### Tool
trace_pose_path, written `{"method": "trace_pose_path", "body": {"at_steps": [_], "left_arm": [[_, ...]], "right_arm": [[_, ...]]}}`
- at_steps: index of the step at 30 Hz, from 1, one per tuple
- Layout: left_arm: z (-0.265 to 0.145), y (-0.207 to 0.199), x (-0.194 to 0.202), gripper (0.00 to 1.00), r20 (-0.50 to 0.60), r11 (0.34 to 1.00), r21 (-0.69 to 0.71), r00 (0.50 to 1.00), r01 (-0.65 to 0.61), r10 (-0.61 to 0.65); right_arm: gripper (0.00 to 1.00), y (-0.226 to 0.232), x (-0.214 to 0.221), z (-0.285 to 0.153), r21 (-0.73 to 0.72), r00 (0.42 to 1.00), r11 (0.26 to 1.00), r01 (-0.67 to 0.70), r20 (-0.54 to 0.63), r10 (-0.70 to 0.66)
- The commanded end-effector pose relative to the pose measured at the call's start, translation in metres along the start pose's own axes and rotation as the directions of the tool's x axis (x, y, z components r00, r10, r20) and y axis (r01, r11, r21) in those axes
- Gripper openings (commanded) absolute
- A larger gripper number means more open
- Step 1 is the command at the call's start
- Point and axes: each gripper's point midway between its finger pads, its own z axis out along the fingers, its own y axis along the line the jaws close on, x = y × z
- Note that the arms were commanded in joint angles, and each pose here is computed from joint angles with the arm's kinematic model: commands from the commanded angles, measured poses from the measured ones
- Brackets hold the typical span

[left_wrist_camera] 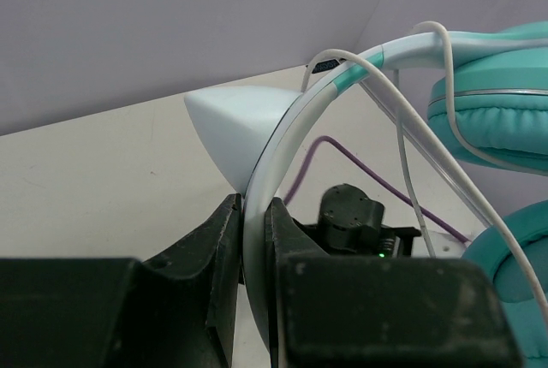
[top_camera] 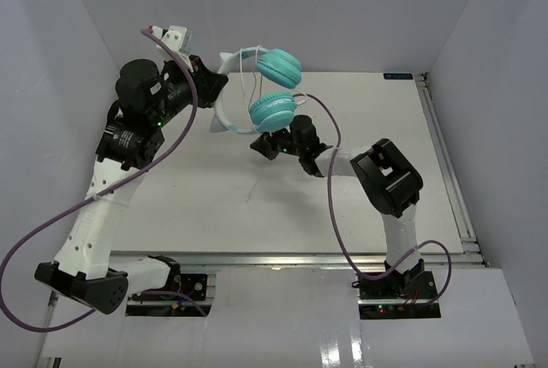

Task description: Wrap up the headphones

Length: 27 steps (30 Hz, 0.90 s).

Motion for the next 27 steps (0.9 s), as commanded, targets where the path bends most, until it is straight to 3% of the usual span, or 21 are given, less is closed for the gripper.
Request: {"method": "trace_pose_path", "body": {"at_steps": [1, 9, 18, 22, 24, 27], "left_arm": [[-0.020, -0.005, -0.043, 0.00, 0.132, 0.999, -0.025, 0.991, -0.022, 0.025], [-0.003, 0.018, -0.023, 0.00, 0.100, 0.994, -0.104, 0.994, -0.042, 0.052], [0.017, 0.047, 0.000, 0.00, 0.040, 0.975, -0.202, 0.995, -0.087, 0.097], [0.023, 0.057, 0.000, 0.00, 0.028, 0.966, -0.232, 0.992, -0.112, 0.121], [0.029, 0.072, 0.007, 0.00, 0.004, 0.950, -0.287, 0.992, -0.122, 0.129], [0.039, 0.087, 0.023, 0.00, -0.040, 0.937, -0.319, 0.990, -0.142, 0.136]], "right_arm": [[0.08, 0.043, -0.041, -0.047, -0.107, 0.989, 0.989, 0.100, 0.120, -0.087], [0.08, 0.099, -0.045, -0.119, -0.242, 0.983, 0.953, 0.184, 0.064, -0.173], [0.08, 0.129, -0.027, -0.177, -0.275, 0.954, 0.925, 0.262, -0.071, -0.291], [0.08, 0.152, -0.016, -0.193, -0.335, 0.906, 0.874, 0.351, -0.116, -0.408], [0.08, 0.152, -0.020, -0.202, -0.330, 0.852, 0.840, 0.430, -0.158, -0.499], [0.08, 0.147, -0.053, -0.209, -0.284, 0.780, 0.782, 0.555, -0.149, -0.608]]}}
